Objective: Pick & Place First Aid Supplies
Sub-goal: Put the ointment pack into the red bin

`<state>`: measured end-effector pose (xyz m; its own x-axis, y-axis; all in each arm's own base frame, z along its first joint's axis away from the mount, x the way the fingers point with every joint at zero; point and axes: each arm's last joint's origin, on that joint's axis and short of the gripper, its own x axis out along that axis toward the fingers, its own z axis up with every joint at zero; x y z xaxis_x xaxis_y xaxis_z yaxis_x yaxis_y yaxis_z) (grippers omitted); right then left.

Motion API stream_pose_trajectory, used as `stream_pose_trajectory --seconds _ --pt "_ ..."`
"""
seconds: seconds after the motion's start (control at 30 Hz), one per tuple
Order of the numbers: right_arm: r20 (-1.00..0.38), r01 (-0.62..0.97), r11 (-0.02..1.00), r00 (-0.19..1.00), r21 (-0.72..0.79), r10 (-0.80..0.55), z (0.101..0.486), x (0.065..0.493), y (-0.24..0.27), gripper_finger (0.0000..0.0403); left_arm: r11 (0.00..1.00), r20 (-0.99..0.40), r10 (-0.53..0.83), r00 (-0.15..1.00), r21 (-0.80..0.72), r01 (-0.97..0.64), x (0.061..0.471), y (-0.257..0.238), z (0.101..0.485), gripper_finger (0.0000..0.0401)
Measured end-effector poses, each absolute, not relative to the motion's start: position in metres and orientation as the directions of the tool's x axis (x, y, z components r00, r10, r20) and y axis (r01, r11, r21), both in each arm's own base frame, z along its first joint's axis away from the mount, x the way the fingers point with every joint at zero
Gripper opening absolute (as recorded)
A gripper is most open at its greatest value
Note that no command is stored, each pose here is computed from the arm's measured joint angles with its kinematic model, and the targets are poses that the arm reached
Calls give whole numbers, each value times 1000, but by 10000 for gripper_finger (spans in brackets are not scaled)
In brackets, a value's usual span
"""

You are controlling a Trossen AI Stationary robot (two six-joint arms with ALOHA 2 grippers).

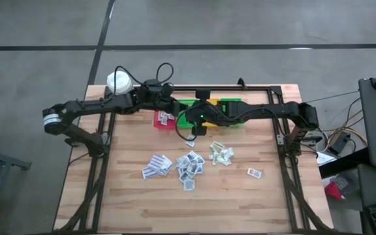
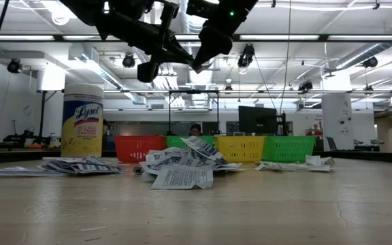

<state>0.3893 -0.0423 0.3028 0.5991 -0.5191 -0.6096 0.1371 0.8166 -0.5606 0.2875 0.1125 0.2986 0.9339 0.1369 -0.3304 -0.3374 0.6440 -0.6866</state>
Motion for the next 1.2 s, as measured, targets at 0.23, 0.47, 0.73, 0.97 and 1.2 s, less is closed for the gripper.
stream_pose_trajectory --seconds 0.23,0.47,0.73,0.97,1.2 --pt "-610 182 831 601 -525 -517 303 389 -41 8 654 -331 144 933 -675 -340 287 113 299 2" --pt "-637 223 860 592 -460 -494 302 387 -41 8 665 -346 169 923 -651 -366 287 114 297 1" --pt "-752 173 903 504 -393 -424 292 375 -38 8 650 -381 319 868 -579 -493 283 120 295 0" --pt "-815 190 912 409 -363 -410 289 362 -38 8 608 -502 354 789 -519 -602 273 128 283 0" --pt "-862 207 911 303 -356 -406 282 351 -39 8 538 -647 423 634 -383 -751 261 131 269 0"
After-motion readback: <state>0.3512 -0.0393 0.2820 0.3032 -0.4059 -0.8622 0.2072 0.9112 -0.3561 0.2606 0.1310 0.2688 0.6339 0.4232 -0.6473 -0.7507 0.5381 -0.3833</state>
